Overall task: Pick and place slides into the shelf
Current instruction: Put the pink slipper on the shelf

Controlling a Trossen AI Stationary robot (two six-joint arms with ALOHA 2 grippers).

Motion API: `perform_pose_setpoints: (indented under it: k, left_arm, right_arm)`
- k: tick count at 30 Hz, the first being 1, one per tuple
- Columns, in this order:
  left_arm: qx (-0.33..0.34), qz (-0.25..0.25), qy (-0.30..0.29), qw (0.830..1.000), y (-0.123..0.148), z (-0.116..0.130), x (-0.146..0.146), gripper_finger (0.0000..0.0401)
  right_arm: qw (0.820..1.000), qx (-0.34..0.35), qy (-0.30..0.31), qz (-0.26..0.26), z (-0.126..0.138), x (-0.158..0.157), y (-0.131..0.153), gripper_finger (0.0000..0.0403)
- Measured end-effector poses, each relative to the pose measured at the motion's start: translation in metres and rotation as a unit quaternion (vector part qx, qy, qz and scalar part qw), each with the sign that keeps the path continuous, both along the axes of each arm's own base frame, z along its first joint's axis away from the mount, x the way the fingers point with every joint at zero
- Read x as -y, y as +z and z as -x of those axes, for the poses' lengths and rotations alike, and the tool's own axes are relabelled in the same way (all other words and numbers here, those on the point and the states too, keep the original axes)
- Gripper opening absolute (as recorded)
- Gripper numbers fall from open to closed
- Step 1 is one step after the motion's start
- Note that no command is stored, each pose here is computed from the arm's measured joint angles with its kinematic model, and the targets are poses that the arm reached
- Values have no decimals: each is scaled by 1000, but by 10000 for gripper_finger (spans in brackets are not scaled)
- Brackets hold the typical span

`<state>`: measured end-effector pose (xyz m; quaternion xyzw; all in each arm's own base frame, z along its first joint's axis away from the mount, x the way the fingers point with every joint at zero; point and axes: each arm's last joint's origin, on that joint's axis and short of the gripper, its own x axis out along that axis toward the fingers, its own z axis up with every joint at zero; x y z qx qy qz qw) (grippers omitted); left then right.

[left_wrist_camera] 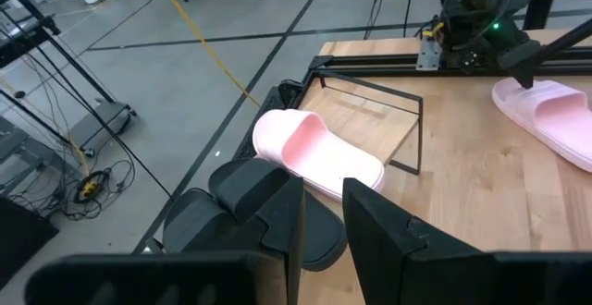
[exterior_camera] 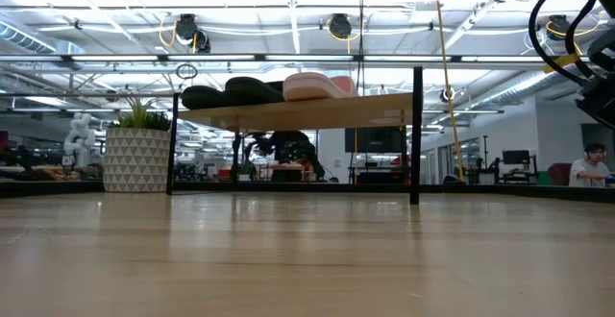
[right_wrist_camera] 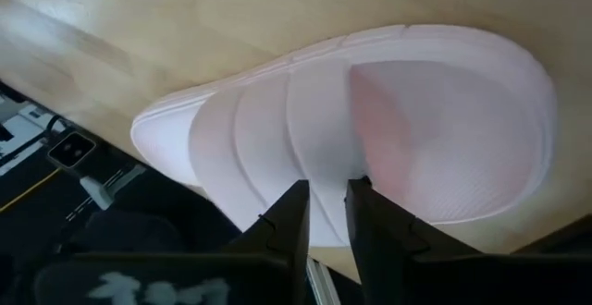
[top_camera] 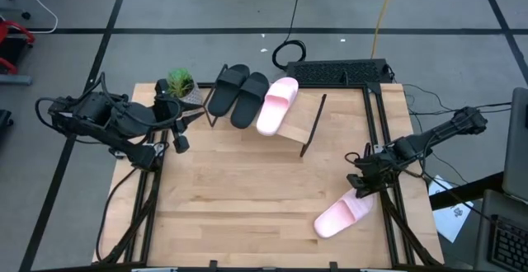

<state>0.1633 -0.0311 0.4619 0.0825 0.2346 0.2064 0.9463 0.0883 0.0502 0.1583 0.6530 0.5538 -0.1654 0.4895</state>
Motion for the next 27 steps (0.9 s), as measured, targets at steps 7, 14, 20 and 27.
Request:
perform_pose_setpoints:
  k: [7, 14, 20, 27]
  left_arm:
    - [0, 0, 0, 1000, 0, 0, 0, 81]
    - [1, 1, -1, 1000, 0, 0, 0, 81]
    - [1, 1, -1, 1000, 0, 0, 0, 81]
    - [1, 0, -1, 1000, 0, 0, 0, 81]
  right_arm:
    - [1000, -4, 1, 2, 1, 0, 0, 118]
    - [1000, -22, 7, -3, 3, 1, -2, 138]
    - [1000, -15, 7, -6, 2, 0, -1, 138]
    - [1000, -25, 7, -2, 1, -1, -3, 138]
